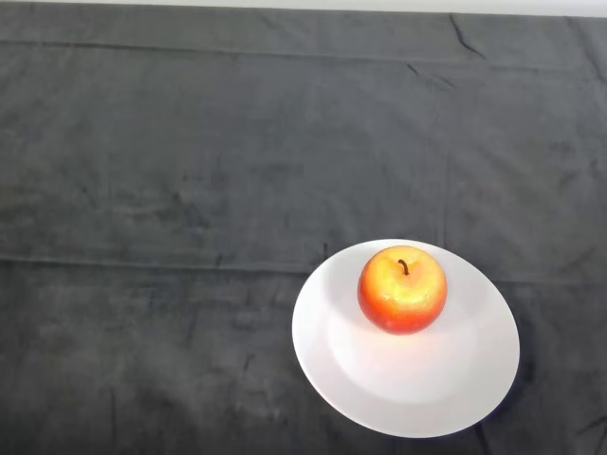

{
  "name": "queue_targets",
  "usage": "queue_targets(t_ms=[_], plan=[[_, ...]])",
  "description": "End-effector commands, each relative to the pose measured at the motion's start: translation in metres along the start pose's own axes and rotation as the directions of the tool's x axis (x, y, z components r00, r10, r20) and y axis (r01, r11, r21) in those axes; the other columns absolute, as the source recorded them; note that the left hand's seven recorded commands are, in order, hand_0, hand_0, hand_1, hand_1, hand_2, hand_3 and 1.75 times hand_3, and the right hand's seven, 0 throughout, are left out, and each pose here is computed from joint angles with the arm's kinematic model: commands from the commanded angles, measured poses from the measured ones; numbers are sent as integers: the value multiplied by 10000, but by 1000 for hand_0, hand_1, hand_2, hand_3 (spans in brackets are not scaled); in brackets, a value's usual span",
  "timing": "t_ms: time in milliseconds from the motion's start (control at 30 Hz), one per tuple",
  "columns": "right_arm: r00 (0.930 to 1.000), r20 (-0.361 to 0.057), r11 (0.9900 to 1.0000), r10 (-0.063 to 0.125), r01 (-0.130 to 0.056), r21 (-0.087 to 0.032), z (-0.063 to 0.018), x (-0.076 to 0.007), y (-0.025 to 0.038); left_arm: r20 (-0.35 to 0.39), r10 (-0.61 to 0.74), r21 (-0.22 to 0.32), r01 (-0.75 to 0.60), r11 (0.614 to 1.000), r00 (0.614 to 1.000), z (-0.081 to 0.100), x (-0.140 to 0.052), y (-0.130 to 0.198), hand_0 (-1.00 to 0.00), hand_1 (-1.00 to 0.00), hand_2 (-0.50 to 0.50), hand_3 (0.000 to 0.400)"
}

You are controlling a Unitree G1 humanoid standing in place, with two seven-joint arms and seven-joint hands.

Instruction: Move the apple to the plate

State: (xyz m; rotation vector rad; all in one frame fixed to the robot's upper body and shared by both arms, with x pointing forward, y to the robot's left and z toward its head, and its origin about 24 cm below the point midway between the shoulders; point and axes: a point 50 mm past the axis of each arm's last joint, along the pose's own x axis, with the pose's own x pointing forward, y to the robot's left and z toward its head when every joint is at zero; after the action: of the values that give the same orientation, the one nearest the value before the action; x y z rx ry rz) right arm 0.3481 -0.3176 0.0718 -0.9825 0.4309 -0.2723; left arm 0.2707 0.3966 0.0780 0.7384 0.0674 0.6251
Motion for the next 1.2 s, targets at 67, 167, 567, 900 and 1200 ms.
queue_targets(t_ms=[67,167,567,900,1200], plan=[[9990,-414,9999,170,-170,7,-144,-24,48,-278,512,407,-500,9979,9983,-97,-9,208,0,0,0,0],[9990,-414,9999,170,-170,8,-144,-24,48,-239,519,381,-510,9980,9984,-74,6,204,0,0,0,0],[9990,-413,9999,170,-170,9,-144,-24,48,-24,512,313,-511,9982,9987,-43,10,199,0,0,0,0],[9990,-413,9999,170,-170,10,-144,-24,48,-7,498,315,-497,9983,9988,-46,5,202,0,0,0,0],[9990,-413,9999,171,-170,10,-144,-24,48,-45,475,329,-473,9983,9989,-57,-2,199,0,0,0,0]])
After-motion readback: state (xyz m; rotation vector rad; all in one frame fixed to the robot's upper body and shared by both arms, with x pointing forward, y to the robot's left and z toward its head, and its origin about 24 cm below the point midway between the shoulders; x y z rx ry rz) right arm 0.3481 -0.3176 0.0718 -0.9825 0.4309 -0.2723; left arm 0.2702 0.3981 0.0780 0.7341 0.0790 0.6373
